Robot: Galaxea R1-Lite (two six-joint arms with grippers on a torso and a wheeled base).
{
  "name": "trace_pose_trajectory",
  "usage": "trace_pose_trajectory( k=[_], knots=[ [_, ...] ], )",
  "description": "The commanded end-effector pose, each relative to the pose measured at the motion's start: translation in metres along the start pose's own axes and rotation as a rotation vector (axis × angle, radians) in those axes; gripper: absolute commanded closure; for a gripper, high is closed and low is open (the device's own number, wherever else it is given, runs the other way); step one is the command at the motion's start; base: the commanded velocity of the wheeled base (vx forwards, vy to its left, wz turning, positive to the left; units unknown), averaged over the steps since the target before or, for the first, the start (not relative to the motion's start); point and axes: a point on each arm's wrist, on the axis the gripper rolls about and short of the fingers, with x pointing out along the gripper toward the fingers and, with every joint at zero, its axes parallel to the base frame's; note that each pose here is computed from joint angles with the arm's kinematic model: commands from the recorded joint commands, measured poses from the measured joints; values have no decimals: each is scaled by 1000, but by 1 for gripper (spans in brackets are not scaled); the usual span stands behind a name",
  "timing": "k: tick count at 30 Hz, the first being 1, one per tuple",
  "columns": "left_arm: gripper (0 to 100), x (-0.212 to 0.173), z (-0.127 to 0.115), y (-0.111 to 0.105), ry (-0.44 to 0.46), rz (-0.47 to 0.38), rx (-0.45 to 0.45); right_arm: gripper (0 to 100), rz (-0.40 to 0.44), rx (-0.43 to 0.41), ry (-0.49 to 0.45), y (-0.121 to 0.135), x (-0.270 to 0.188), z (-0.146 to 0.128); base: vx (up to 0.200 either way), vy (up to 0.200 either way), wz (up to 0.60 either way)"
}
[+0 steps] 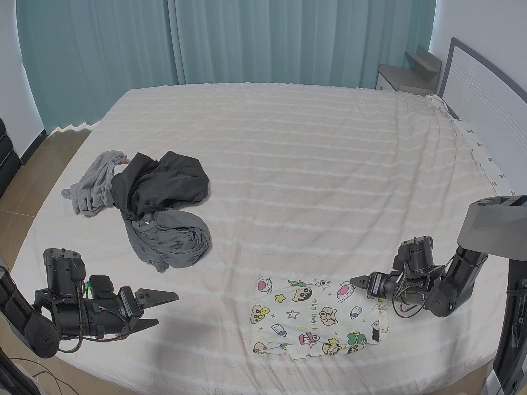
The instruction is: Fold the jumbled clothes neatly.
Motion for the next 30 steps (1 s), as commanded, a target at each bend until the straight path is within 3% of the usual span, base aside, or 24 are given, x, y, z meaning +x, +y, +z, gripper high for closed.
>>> trace_pose_trajectory(
  k=[1,16,17,30],
  knots=[
    [0,1,0,1,3,4,-3,0,-2,2,1,-1,1,0,0,0,0],
    [0,1,1,1,0,3,-2,0,9,-13,23,3,17,-6,0,0,0],
    [0,1,1,1,0,3,-2,100,10,-14,20,3,19,-5,0,0,0],
    [0,1,0,1,2,5,-4,100,-28,26,-3,-14,5,2,0,0,0]
  ],
)
